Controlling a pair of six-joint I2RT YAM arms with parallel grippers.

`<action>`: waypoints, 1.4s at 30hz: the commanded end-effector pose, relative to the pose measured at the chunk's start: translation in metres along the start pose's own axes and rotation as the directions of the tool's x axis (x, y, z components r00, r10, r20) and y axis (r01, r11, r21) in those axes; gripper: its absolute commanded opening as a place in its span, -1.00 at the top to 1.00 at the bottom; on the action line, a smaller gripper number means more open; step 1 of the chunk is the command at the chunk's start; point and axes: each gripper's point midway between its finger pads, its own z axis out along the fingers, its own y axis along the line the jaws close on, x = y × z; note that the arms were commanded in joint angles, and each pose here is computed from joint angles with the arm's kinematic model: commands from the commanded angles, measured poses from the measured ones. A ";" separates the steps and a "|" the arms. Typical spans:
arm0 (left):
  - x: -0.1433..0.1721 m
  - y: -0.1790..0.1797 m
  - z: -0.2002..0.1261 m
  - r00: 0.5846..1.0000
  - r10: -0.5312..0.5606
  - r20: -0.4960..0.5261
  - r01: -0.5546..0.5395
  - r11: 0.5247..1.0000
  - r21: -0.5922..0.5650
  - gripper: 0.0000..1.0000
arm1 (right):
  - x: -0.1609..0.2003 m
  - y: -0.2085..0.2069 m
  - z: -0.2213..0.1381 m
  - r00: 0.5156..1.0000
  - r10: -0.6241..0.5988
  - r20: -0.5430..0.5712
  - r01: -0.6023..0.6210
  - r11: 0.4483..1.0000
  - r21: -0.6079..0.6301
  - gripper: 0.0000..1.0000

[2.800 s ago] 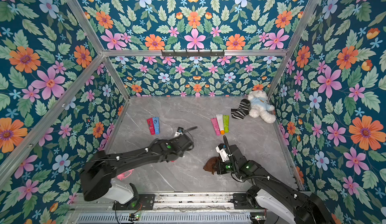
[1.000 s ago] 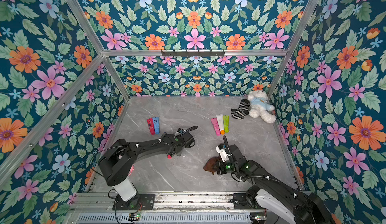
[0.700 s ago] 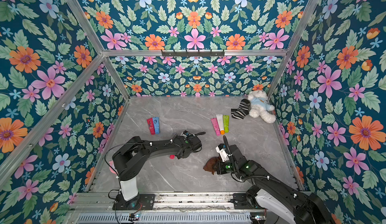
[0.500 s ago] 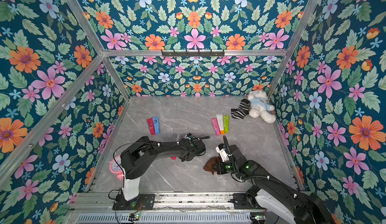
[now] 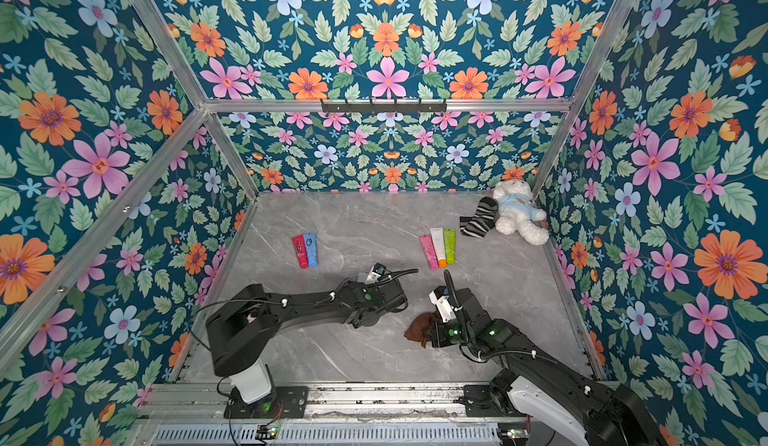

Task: Wipe the surface of the toothpaste tube
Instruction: Adjust the toothpaste at the center of the board, then move the toothpaste to the center of the board.

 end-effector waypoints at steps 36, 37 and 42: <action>0.068 -0.015 0.016 0.978 -0.207 -0.007 0.185 0.858 0.479 0.46 | -0.003 -0.001 0.000 1.000 -0.007 0.011 0.006 1.000 0.010 1.00; 0.067 -0.020 0.014 0.983 -0.182 -0.004 0.160 0.853 0.497 0.55 | -0.003 -0.001 -0.001 1.000 -0.006 0.018 0.005 1.000 0.014 1.00; 0.063 -0.041 -0.008 0.997 -0.034 0.075 -0.014 0.834 0.552 0.73 | -0.010 0.000 -0.011 0.999 -0.011 0.053 0.009 0.999 0.043 1.00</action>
